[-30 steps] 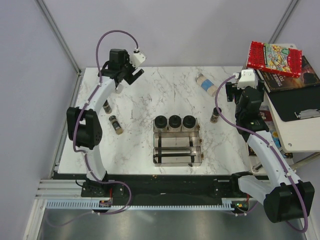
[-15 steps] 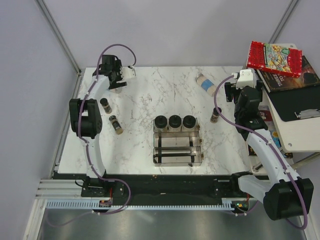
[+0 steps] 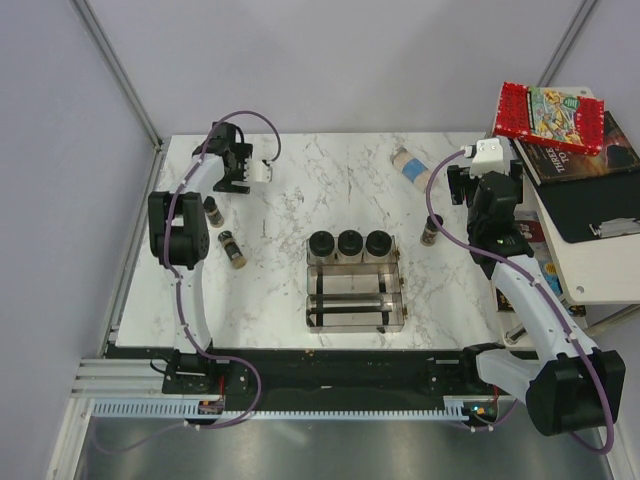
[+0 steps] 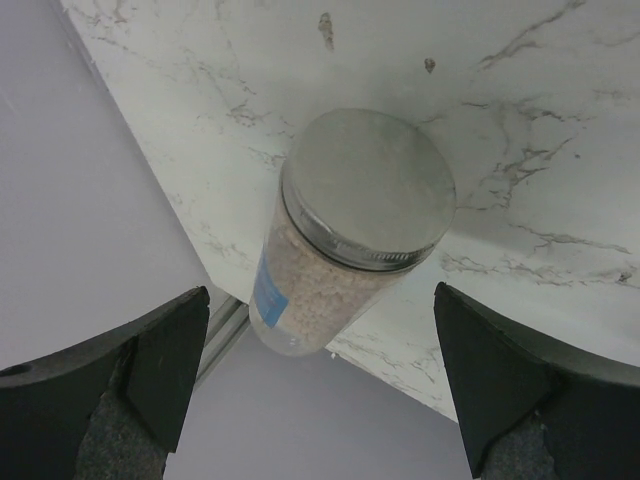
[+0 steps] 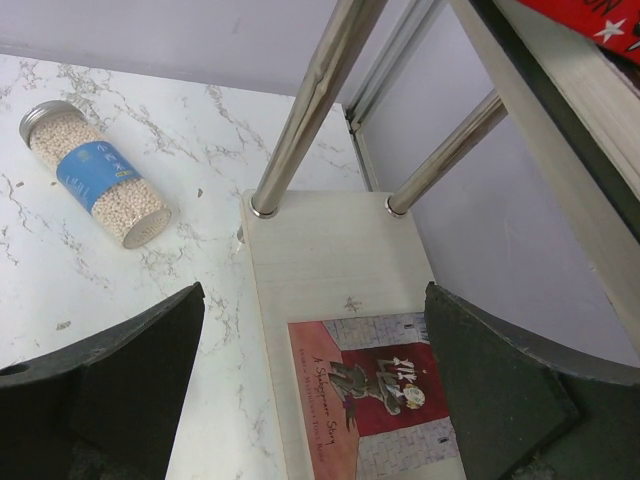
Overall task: Organize the condiment bottles
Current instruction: Pick up the bottle from the center of the board, then place the bottle at the center of the board.
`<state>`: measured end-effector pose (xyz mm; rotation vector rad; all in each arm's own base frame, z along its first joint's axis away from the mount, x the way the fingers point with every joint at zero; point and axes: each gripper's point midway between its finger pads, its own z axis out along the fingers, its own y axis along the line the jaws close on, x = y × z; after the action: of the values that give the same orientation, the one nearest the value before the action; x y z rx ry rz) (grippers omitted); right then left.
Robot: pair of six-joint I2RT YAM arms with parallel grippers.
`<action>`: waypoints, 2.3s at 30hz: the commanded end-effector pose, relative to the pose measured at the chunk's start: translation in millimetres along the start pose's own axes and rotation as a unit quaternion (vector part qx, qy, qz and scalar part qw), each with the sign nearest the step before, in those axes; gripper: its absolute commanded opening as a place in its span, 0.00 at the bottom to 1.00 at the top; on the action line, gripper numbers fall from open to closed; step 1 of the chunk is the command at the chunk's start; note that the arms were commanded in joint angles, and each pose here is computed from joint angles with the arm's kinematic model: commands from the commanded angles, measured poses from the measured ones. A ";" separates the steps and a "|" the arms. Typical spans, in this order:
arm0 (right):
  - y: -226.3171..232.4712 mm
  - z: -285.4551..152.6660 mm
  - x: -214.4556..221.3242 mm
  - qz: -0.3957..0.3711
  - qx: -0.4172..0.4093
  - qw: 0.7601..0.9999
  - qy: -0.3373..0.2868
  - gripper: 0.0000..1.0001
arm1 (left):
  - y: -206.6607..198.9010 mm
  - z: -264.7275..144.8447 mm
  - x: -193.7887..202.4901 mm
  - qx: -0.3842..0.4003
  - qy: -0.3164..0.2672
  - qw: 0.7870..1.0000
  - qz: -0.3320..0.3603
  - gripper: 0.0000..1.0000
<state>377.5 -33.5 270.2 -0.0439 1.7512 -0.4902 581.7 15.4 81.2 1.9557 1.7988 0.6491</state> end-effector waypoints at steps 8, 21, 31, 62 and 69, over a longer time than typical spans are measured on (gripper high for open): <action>0.9 3.1 -1.6 0.001 -0.003 1.000 -0.003 0.98 | -10.0 36.9 7.0 0.058 0.010 0.995 0.082 0.99; 6.2 4.7 0.7 0.001 -0.015 1.000 0.001 0.98 | -30.4 43.7 -10.0 0.091 -0.032 0.993 0.065 0.30; 4.8 4.7 -0.4 0.001 -0.011 1.000 0.000 0.98 | -18.6 14.3 -69.5 0.069 -0.122 0.990 -0.012 0.02; 3.7 -2.1 -8.6 0.011 -0.020 1.000 -0.012 0.98 | 49.2 -171.6 -212.7 0.078 -0.516 0.741 -0.422 0.02; 2.9 -2.4 -8.9 0.011 -0.018 1.000 -0.012 0.98 | 34.0 -146.7 -207.4 0.078 -0.511 0.729 -0.449 0.02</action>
<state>379.2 -26.7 260.8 -0.0860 1.7823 -0.4579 500.7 -189.1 170.9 0.8799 1.8194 -0.7651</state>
